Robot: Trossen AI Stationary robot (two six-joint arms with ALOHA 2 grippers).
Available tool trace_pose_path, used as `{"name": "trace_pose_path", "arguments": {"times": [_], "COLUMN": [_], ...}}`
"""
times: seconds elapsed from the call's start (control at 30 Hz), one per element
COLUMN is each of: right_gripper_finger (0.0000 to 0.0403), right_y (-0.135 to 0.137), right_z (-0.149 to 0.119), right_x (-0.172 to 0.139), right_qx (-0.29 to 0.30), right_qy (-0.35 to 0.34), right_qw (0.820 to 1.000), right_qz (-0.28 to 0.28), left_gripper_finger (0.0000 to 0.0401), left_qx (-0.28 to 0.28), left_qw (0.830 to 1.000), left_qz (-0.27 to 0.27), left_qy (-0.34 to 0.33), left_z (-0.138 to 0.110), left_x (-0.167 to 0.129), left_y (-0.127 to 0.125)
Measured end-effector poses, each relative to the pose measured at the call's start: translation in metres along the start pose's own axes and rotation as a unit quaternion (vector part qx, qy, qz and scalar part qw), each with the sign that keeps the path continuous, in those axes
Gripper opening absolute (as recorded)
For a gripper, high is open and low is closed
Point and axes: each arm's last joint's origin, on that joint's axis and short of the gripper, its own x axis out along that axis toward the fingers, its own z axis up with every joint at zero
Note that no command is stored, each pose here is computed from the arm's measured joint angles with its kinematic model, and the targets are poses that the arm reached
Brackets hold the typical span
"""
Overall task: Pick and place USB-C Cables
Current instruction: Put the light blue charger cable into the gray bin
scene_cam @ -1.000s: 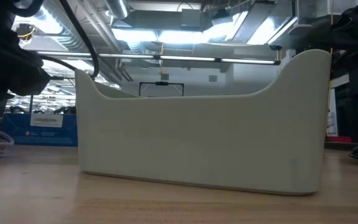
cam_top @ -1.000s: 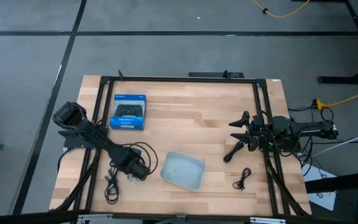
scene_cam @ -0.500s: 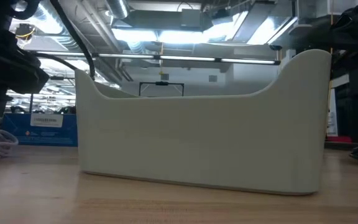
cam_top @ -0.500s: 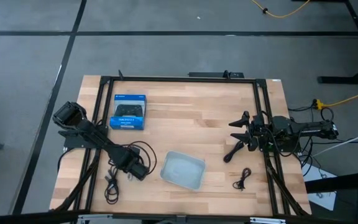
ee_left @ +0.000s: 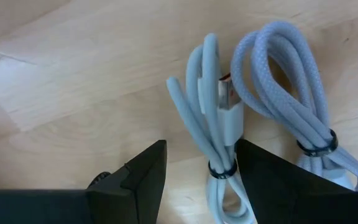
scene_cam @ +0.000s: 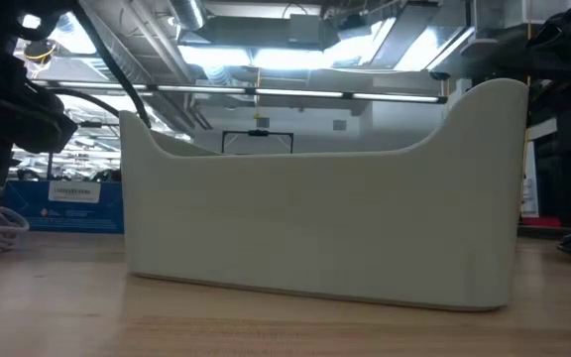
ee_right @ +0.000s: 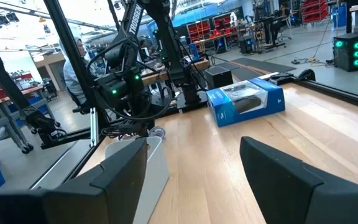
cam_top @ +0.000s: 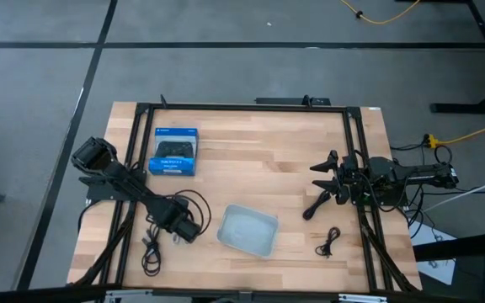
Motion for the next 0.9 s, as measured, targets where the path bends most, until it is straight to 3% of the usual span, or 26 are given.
{"name": "trace_pose_path", "arguments": {"times": [0.17, 0.47, 0.6, 0.73, 0.9], "right_gripper_finger": [0.0262, 0.0262, 0.0261, 0.0261, 0.0261], "right_y": [0.0, 0.0, 0.0, 0.0, 0.0], "right_z": [0.0, 0.0, 0.0, 0.0, 0.0], "right_x": [0.0, 0.0, 0.0, 0.0, 0.0], "right_qx": [0.0, 0.0, 0.0, 0.0, 0.0], "right_qy": [0.0, 0.0, 0.0, 0.0, 0.0], "right_qw": [1.0, 1.0, 1.0, 1.0, 1.0], "right_qz": [0.0, 0.0, 0.0, 0.0, 0.0], "left_gripper_finger": [0.0168, 0.0069, 0.0034, 0.0028, 0.0031], "left_qx": [0.0, 0.002, 0.001, 0.001, 0.005], "left_qw": [1.0, 0.999, 0.997, 0.994, 0.995], "left_qz": [-0.001, -0.001, 0.021, 0.029, -0.001], "left_qy": [0.019, 0.035, 0.072, 0.107, 0.1], "left_z": [-0.001, -0.002, -0.004, -0.006, -0.006], "left_x": [0.0, 0.001, 0.0, -0.003, -0.017], "left_y": [-0.001, -0.001, 0.002, 0.004, 0.004]}}
